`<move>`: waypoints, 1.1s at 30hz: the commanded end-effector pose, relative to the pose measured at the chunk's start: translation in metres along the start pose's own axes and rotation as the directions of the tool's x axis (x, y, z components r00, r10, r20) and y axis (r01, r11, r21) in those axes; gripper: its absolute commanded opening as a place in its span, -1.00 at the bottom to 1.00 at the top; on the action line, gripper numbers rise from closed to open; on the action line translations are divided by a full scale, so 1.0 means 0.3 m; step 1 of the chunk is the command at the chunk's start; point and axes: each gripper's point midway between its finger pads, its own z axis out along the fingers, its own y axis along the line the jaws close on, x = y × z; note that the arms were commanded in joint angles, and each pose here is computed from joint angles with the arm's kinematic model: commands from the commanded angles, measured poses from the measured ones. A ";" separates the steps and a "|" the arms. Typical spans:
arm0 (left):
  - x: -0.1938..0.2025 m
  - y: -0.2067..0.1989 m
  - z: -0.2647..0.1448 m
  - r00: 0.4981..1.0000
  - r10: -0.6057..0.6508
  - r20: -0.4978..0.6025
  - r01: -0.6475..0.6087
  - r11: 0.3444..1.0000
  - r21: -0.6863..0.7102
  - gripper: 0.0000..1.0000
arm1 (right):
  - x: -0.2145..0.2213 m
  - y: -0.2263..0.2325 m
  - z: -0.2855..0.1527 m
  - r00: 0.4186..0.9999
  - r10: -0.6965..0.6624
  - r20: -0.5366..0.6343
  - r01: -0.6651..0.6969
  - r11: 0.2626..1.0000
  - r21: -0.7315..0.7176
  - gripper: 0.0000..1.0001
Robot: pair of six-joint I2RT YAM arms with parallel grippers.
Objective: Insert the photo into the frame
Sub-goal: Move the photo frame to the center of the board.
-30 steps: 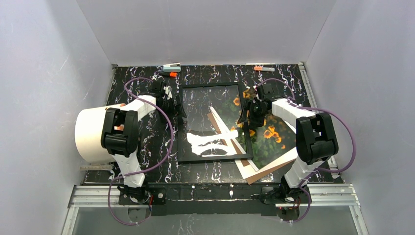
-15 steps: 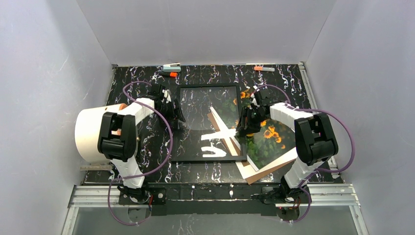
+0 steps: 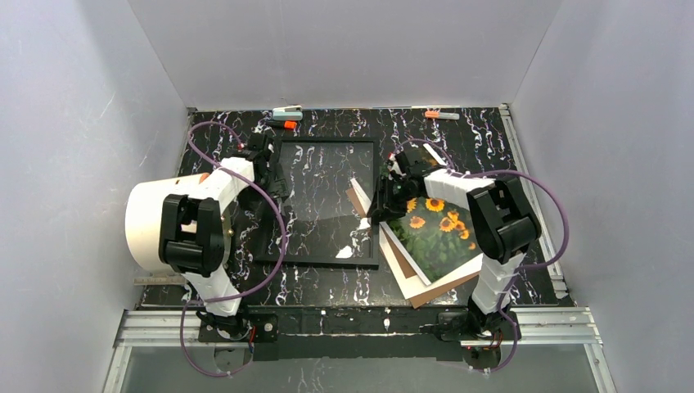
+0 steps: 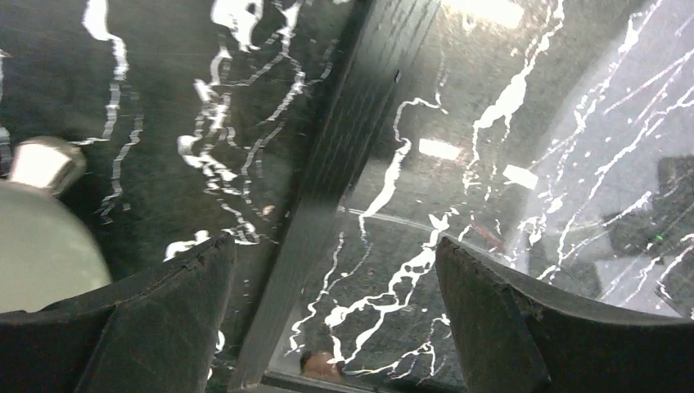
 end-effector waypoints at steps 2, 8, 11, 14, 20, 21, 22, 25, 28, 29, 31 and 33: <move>-0.096 0.074 -0.137 0.991 0.003 0.134 0.012 0.994 -0.106 0.84 | -0.116 0.182 0.061 0.995 -0.061 0.079 0.070 0.991 -0.116 0.13; -0.126 0.028 -0.186 0.986 0.004 0.164 0.000 1.000 -0.023 0.94 | -0.176 0.247 0.120 0.994 -0.075 0.085 0.085 0.990 -0.116 0.18; -0.140 -0.009 -0.214 0.984 0.009 0.177 -0.016 0.999 0.043 0.97 | -0.222 0.214 0.092 0.990 -0.059 0.130 0.061 0.998 -0.016 0.31; -0.151 -0.060 -0.249 0.982 0.015 0.191 -0.041 0.991 0.131 0.97 | -0.237 0.167 0.030 0.984 -0.042 0.176 0.035 0.998 0.046 0.45; -0.139 -0.225 -0.332 0.982 0.012 0.190 -0.088 0.913 0.398 0.97 | -0.210 0.027 -0.128 0.969 0.010 0.246 -0.045 0.990 0.137 0.50; -0.130 -0.262 -0.346 0.982 0.008 0.187 -0.092 0.891 0.445 0.97 | -0.205 -0.016 -0.160 0.965 0.028 0.262 -0.074 0.984 0.165 0.50; -0.115 -0.313 -0.368 0.983 0.012 0.185 -0.106 0.857 0.505 0.97 | -0.213 -0.069 -0.209 0.954 0.056 0.294 -0.117 0.974 0.195 0.49; -0.062 -0.460 -0.416 0.978 0.043 0.202 -0.158 0.784 0.600 0.97 | -0.212 -0.211 -0.368 0.906 0.135 0.401 -0.255 0.931 0.262 0.48; 0.014 -0.617 -0.449 0.966 0.110 0.235 -0.242 0.713 0.658 0.95 | -0.192 -0.379 -0.519 0.826 0.212 0.522 -0.412 0.859 0.303 0.48; 0.043 -0.662 -0.454 0.962 0.134 0.237 -0.262 0.691 0.674 0.93 | -0.180 -0.432 -0.563 0.798 0.233 0.556 -0.462 0.828 0.316 0.49; 0.098 -0.740 -0.458 0.954 0.173 0.244 -0.297 0.654 0.696 0.91 | -0.147 -0.521 -0.639 0.748 0.262 0.609 -0.552 0.756 0.353 0.50; 0.156 -0.810 -0.460 0.944 0.220 0.245 -0.329 0.617 0.715 0.90 | -0.104 -0.608 -0.704 0.699 0.302 0.648 -0.643 0.661 0.386 0.53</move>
